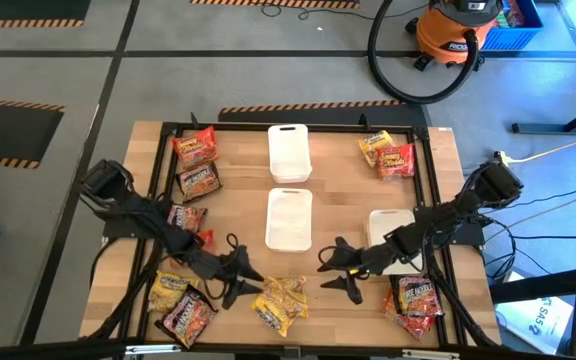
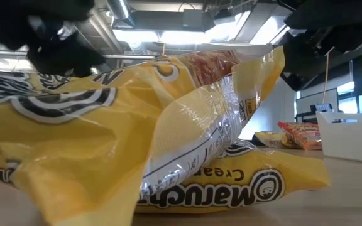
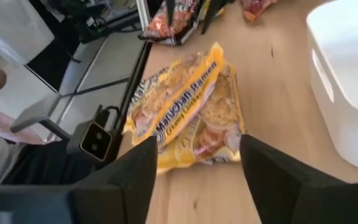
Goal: Sort Maruchan noodles
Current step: Put the yellow noodle pack into the top white bin
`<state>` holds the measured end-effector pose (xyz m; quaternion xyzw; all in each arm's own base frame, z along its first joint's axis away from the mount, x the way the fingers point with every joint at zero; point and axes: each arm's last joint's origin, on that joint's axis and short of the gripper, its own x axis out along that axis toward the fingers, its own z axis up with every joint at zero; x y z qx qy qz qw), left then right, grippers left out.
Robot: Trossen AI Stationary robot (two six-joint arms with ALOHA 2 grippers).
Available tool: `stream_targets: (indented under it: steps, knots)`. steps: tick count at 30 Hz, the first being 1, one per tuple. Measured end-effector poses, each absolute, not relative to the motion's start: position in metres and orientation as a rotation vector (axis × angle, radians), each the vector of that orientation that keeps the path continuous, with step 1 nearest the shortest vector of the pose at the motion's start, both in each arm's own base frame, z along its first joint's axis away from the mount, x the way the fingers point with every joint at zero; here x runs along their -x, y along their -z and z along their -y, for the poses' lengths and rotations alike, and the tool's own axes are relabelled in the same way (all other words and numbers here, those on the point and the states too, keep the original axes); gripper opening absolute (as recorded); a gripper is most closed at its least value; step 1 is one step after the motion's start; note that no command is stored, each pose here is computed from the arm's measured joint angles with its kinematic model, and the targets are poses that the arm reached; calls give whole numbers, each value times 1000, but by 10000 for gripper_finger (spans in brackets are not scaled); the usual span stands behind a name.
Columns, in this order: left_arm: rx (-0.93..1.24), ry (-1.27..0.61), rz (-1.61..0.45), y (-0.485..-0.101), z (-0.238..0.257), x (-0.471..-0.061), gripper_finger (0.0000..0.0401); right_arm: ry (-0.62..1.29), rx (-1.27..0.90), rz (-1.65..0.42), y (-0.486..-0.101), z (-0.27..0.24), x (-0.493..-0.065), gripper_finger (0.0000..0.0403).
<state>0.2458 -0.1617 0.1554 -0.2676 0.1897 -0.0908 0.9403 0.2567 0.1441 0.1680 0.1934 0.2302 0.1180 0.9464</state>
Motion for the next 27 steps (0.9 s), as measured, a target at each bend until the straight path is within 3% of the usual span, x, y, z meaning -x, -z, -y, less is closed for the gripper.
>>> stream_targets:
  steps: [13, 21, 27]
  knots:
    - [524, 157, -369, -162, 164, -255, 186, -223, -385, -462, -168, -144, -257, 237]
    - [603, 105, -556, -147, 155, -253, 246, -192, -357, -447, -168, -143, -257, 237]
    - [684, 105, -665, -138, 160, -247, 250, -169, -353, -445, -165, -143, -258, 237]
